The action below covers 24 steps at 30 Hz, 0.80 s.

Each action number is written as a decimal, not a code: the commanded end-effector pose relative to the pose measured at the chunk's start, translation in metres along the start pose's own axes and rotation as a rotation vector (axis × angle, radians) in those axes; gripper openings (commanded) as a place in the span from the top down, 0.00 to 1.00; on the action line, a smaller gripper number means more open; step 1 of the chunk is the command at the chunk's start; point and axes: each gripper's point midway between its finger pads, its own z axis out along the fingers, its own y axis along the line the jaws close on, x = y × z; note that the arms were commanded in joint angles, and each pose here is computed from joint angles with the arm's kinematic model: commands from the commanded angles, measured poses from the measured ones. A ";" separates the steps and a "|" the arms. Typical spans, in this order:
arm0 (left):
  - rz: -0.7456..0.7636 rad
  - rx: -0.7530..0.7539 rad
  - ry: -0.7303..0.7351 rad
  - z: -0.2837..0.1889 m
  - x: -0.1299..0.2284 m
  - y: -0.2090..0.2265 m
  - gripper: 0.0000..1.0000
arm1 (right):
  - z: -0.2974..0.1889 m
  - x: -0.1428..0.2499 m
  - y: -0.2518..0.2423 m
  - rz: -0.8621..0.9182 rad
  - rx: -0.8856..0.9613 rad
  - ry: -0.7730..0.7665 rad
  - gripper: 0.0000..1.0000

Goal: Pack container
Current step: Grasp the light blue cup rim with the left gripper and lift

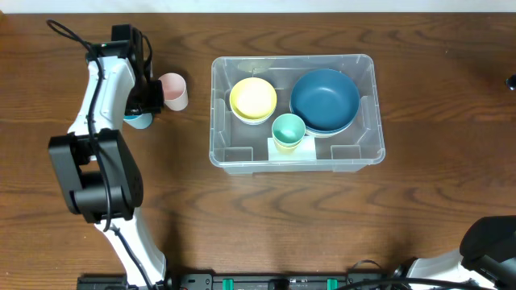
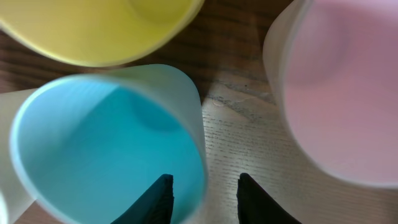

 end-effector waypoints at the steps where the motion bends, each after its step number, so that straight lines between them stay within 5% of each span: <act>1: 0.018 -0.005 0.023 0.008 0.003 0.001 0.70 | -0.001 -0.003 0.000 -0.012 -0.001 -0.005 0.01; 9: 0.018 -0.005 0.023 0.008 0.003 0.001 0.94 | -0.001 -0.003 0.000 -0.012 -0.001 -0.005 0.01; 18: -0.057 -0.009 0.087 0.000 0.022 0.001 0.94 | -0.001 -0.003 0.000 -0.012 -0.001 -0.006 0.01; 24: -0.051 0.111 0.013 -0.054 0.029 -0.022 0.94 | -0.001 -0.003 0.000 -0.012 -0.001 -0.005 0.01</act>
